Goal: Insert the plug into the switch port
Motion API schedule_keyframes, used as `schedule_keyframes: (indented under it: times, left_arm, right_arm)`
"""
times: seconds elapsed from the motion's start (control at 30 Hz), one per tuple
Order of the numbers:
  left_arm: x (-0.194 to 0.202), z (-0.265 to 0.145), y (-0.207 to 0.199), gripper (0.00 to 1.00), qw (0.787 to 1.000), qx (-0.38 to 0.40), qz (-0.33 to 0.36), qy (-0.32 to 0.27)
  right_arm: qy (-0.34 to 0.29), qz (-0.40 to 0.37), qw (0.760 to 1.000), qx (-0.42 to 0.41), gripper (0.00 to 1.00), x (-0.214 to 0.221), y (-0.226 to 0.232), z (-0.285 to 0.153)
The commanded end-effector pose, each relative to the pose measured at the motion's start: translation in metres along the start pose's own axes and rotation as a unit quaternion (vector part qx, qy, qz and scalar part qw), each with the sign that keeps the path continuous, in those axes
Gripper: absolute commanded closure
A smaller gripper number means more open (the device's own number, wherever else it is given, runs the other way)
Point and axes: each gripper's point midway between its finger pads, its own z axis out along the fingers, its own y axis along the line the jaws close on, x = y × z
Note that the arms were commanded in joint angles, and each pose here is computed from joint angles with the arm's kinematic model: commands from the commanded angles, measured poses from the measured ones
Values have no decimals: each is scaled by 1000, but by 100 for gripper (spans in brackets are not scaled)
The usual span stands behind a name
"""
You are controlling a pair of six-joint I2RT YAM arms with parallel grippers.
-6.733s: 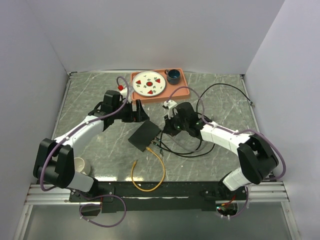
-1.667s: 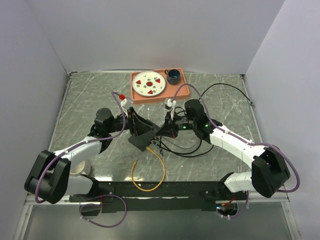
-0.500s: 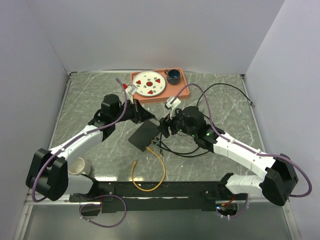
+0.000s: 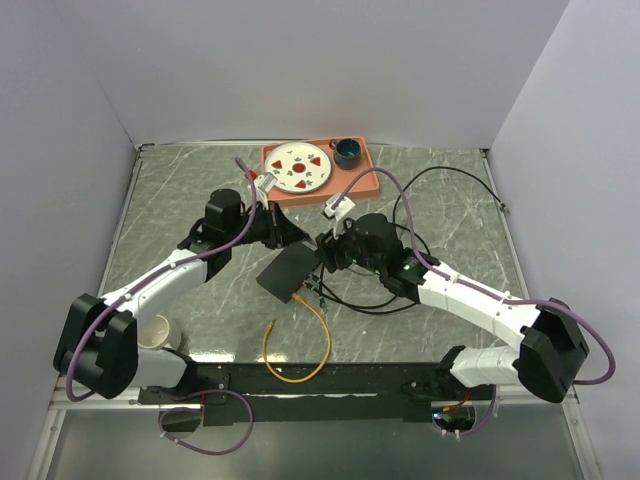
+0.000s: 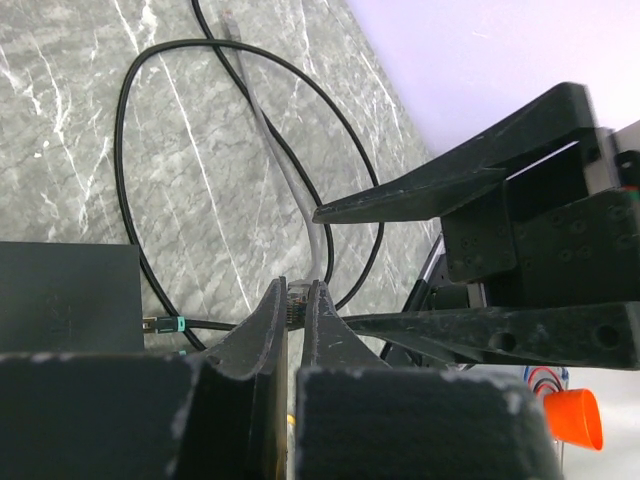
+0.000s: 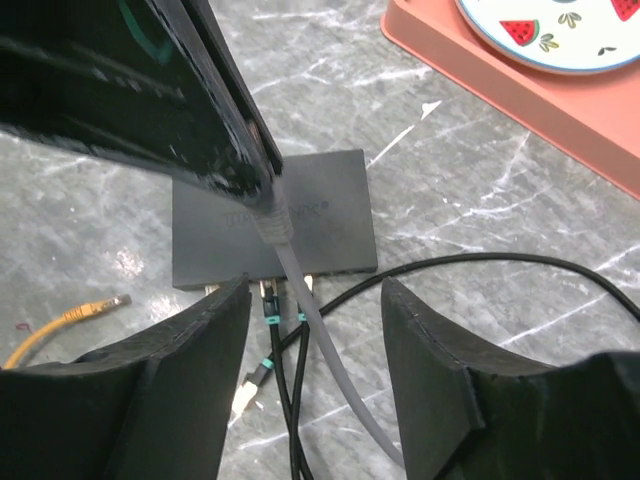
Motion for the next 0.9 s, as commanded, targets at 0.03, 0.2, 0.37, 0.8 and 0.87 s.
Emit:
schedule_keyframes:
  times: [0.03, 0.2, 0.37, 0.8, 0.87]
  left_arm:
    - [-12, 3, -14, 99, 1000, 22, 15, -3]
    - [-12, 3, -16, 99, 1000, 27, 14, -1]
    - [-12, 4, -17, 99, 999, 30, 13, -1]
    - [-8, 5, -14, 83, 1000, 28, 12, 6]
    - [-11, 5, -9, 32, 1000, 12, 19, 0]
  right_arm:
    - [-56, -4, 998, -7, 39, -45, 7, 6]
    - [-64, -5, 998, -17, 42, -52, 12, 9]
    - [-54, -8, 998, -21, 50, -48, 15, 15]
    - [-47, 0, 999, -5, 100, -43, 10, 17]
    - [-44, -1, 999, -4, 100, -41, 10, 18]
